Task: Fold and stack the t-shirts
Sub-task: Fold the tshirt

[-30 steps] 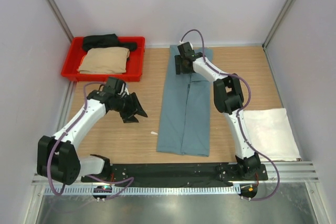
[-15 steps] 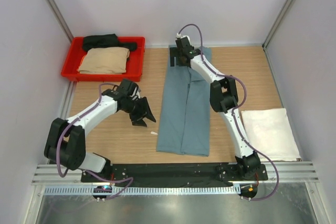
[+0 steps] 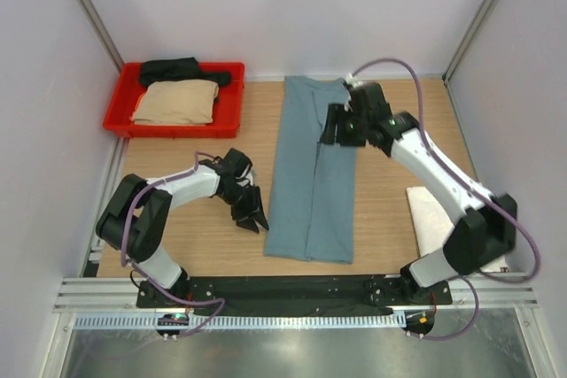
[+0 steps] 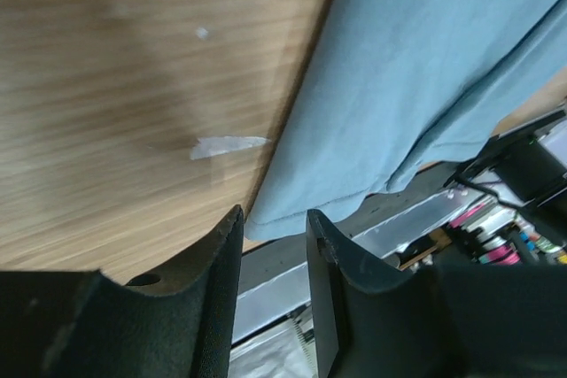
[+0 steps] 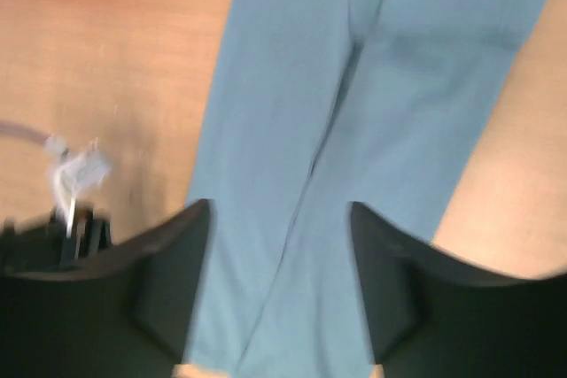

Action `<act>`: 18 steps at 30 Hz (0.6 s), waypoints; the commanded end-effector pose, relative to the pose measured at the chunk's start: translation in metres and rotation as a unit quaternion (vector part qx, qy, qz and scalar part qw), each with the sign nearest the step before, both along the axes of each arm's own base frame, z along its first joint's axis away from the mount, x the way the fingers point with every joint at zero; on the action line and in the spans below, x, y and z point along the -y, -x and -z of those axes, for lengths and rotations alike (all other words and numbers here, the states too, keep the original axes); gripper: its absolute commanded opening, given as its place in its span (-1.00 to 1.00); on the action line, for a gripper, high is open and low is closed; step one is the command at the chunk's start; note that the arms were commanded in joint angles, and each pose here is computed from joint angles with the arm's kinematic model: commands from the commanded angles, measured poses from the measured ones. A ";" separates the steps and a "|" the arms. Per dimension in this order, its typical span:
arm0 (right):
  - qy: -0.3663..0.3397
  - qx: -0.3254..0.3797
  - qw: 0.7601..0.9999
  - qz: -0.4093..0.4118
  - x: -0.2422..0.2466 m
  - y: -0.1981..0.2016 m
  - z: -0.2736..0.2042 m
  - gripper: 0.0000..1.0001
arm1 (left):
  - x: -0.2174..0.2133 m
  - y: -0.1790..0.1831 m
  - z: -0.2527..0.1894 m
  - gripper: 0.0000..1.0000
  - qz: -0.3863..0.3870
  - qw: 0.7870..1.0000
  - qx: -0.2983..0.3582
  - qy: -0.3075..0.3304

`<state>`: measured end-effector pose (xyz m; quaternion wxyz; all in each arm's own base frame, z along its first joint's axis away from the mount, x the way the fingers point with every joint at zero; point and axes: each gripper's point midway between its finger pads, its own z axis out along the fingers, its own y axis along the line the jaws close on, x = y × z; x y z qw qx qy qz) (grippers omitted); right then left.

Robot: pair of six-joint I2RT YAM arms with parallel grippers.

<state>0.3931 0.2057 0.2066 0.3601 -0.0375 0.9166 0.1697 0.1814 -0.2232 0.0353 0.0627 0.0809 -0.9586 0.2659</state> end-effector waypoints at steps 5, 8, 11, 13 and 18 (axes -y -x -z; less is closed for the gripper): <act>-0.131 -0.190 0.973 0.019 0.014 0.169 0.078 0.15 | 0.004 0.028 0.006 -0.33 0.036 0.999 -0.007 -0.010; -0.149 -0.205 0.967 0.022 0.025 0.207 0.096 0.25 | -0.001 0.035 0.007 -0.34 0.033 0.999 -0.006 -0.020; -0.145 -0.235 0.960 0.041 0.038 0.237 0.117 0.31 | -0.004 0.046 0.010 -0.34 0.042 0.999 -0.014 -0.029; -0.170 -0.250 0.952 0.056 0.036 0.246 0.121 0.28 | -0.005 0.053 0.014 -0.35 0.047 0.998 -0.020 -0.035; -0.193 -0.281 0.936 0.088 0.040 0.268 0.147 0.15 | -0.010 0.061 0.023 -0.40 0.039 0.998 -0.028 -0.039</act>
